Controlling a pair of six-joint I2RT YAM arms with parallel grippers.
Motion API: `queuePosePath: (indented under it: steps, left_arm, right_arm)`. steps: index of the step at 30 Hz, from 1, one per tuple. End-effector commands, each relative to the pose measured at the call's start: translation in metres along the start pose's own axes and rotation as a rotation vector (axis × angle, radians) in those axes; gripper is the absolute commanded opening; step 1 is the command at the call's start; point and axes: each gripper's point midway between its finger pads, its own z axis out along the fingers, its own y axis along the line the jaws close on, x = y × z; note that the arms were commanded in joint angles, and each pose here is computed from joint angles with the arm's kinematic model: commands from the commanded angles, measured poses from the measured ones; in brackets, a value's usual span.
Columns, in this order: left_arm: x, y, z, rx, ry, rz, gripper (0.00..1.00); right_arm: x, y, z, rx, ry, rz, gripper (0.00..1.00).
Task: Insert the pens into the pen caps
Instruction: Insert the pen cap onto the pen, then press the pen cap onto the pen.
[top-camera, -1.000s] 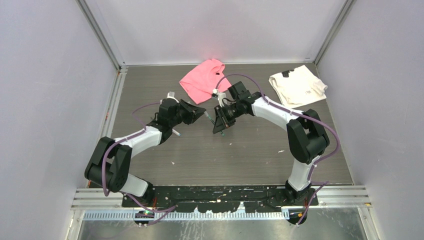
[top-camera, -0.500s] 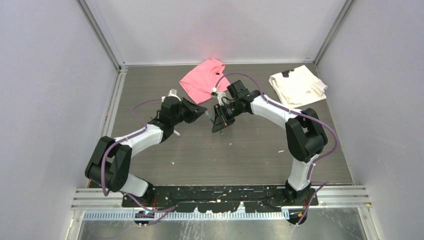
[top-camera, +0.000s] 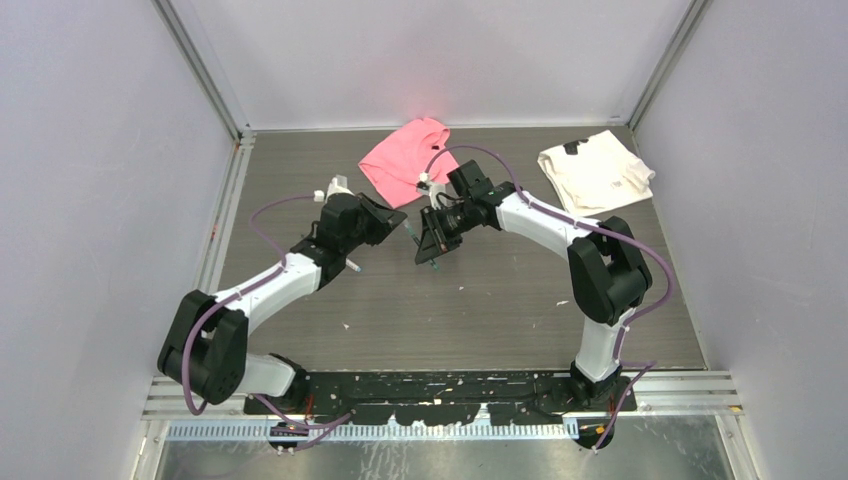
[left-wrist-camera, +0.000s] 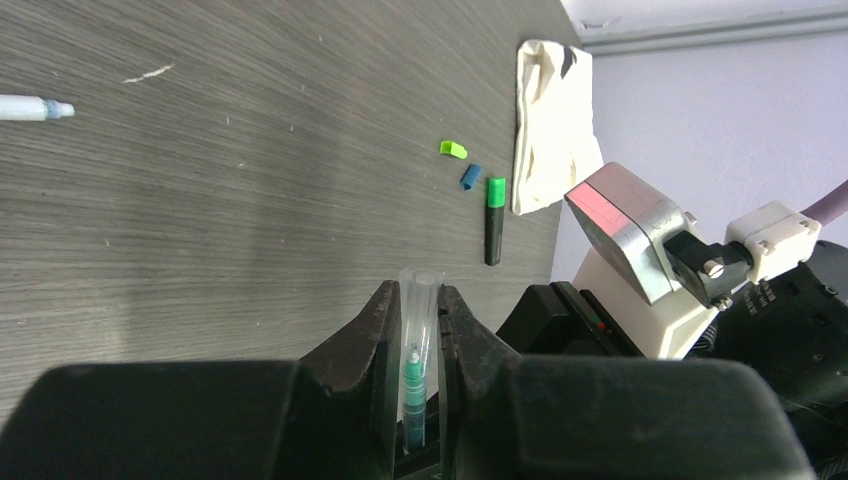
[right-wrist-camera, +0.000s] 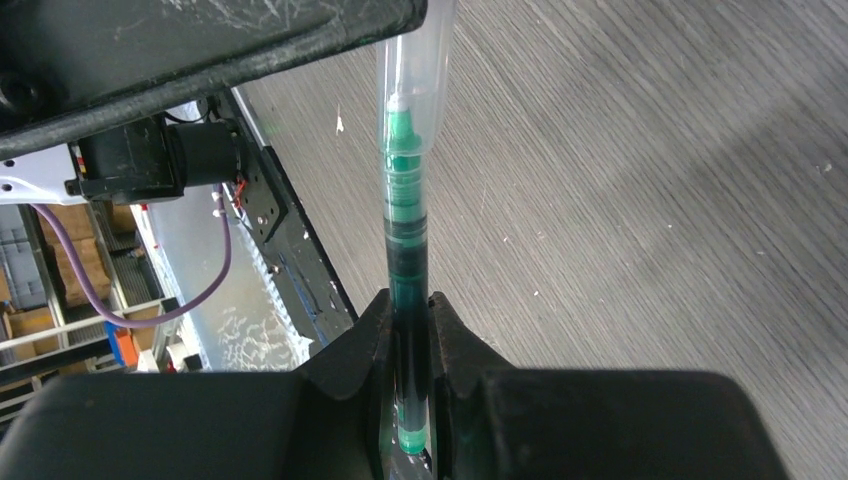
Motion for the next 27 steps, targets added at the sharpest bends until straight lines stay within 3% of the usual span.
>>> queuePosePath:
  steps: [1,20,22,27]
  left_arm:
    - [0.005,-0.021,-0.015,0.063,0.007,-0.028,0.01]
    - [0.003,-0.022,-0.021,0.049,-0.010,0.037,0.02]
    - [-0.003,-0.027,-0.026,0.070,-0.026,0.077,0.09]
    - [-0.025,-0.032,-0.039,0.098,-0.079,0.145,0.51]
  right_arm:
    - [-0.031,-0.005,-0.011,0.075,-0.121,-0.019,0.01]
    - [-0.031,0.000,-0.013,0.054,-0.131,-0.063,0.01]
    - [-0.029,0.000,-0.014,0.054,-0.128,-0.077,0.01]
    - [-0.026,0.003,-0.017,0.047,-0.124,-0.102,0.01]
